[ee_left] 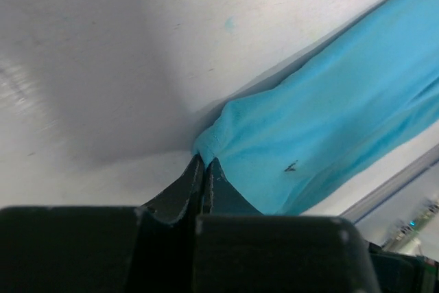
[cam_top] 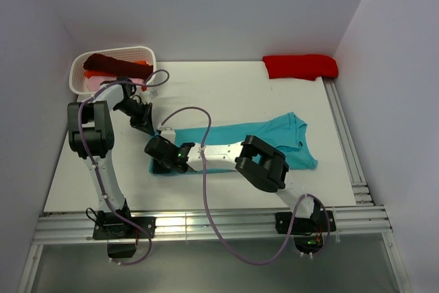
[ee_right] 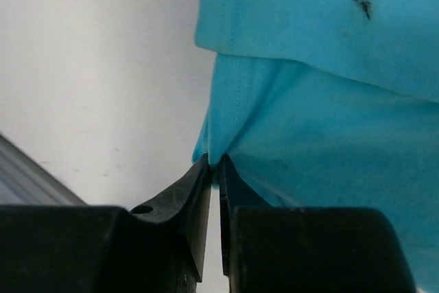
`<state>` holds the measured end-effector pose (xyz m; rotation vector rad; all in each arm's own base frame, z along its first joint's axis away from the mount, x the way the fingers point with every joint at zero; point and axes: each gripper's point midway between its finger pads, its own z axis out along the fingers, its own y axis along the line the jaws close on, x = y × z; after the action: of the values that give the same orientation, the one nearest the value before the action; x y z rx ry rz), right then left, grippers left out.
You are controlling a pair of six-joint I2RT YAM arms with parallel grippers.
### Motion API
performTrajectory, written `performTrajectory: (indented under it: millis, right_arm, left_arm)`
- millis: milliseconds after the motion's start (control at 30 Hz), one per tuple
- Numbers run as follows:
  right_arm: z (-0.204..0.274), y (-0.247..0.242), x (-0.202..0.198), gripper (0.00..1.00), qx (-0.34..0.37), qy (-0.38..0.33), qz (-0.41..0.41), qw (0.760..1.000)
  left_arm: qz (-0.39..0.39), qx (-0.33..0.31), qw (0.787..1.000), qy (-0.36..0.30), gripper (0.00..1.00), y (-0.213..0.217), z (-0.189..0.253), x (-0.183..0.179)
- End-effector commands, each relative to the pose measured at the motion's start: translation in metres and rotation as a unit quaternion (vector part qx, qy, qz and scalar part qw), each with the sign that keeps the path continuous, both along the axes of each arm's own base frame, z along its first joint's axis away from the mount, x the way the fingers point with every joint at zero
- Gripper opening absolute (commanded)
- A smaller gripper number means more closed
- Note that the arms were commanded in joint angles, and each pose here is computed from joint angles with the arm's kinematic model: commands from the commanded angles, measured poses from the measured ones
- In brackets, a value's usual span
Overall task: Roll the t-shirts
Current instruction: Roll the tshirt
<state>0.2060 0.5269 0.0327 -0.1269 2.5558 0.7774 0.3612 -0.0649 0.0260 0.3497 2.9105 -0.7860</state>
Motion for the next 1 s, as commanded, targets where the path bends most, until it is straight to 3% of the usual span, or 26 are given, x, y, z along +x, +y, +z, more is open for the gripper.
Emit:
performTrajectory:
  millis: [0,133,500,967]
  right_arm:
    - [0.064,0.03,0.008,0.15,0.114,-0.011,0.008,0.993]
    - [0.073,0.036,0.01,0.15,0.143,-0.005,0.005,0.99]
    - [0.08,0.006,0.021,0.13,0.177,-0.011,-0.048,0.983]
    - [0.057,-0.037,0.018,0.11,0.165,-0.004,-0.102,0.981]
  left_arm:
    - [0.002,0.049,0.997,-0.063,0.0,0.009,0.03,0.019]
    - [-0.008,0.102,0.992,-0.079,0.0,0.008,0.036,0.021]
    - [-0.018,0.159,0.983,-0.094,0.07,-0.01,0.051,0.03]
    - [-0.051,0.179,0.978,-0.094,0.15,-0.065,0.045,0.026]
